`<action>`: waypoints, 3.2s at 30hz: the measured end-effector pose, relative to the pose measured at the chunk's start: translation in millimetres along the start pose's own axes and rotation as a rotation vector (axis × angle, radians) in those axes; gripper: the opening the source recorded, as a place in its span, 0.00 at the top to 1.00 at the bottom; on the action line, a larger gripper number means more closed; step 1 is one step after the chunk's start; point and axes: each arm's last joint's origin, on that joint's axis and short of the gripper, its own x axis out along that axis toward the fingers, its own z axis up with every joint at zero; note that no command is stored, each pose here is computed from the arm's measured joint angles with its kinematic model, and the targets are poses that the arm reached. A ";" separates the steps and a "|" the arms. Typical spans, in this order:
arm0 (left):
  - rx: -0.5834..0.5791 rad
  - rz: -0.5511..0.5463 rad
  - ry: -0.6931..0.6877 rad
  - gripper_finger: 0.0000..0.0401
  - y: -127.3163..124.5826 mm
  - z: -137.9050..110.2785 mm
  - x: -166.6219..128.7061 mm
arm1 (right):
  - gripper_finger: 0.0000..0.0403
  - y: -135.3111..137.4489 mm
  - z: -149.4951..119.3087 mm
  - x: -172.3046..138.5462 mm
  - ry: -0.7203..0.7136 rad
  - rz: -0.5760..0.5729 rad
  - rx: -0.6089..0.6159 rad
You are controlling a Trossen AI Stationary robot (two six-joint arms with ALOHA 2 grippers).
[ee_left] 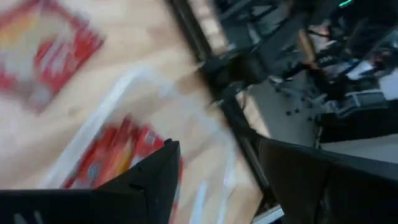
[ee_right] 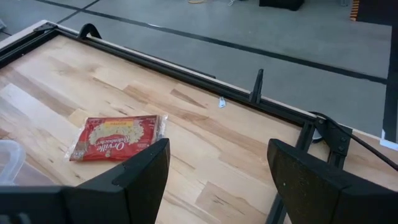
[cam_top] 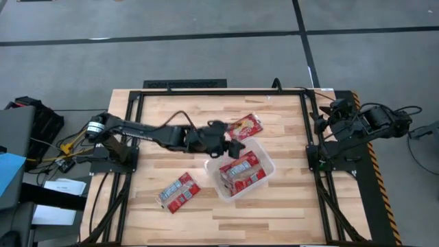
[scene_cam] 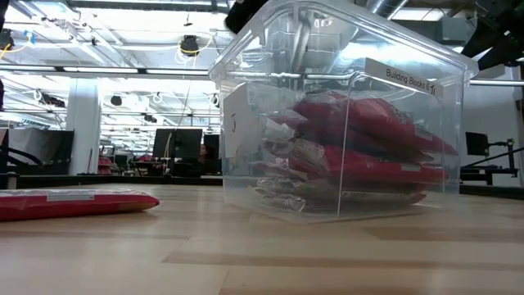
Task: Sort popcorn bags into baskets
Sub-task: Put the red popcorn pack into the transparent container
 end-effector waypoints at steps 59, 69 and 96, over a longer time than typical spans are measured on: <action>0.735 0.574 0.469 0.98 218.4 45.7 160.3 | 0.27 0.2 0.4 0.0 -0.006 0.002 0.122; 0.667 0.519 0.451 1.00 192.0 62.3 135.9 | 0.27 0.2 0.4 0.0 -0.008 0.001 0.120; 0.608 0.491 0.290 1.00 101.7 111.6 6.2 | 0.27 -0.1 0.8 -0.1 -0.023 -0.008 0.110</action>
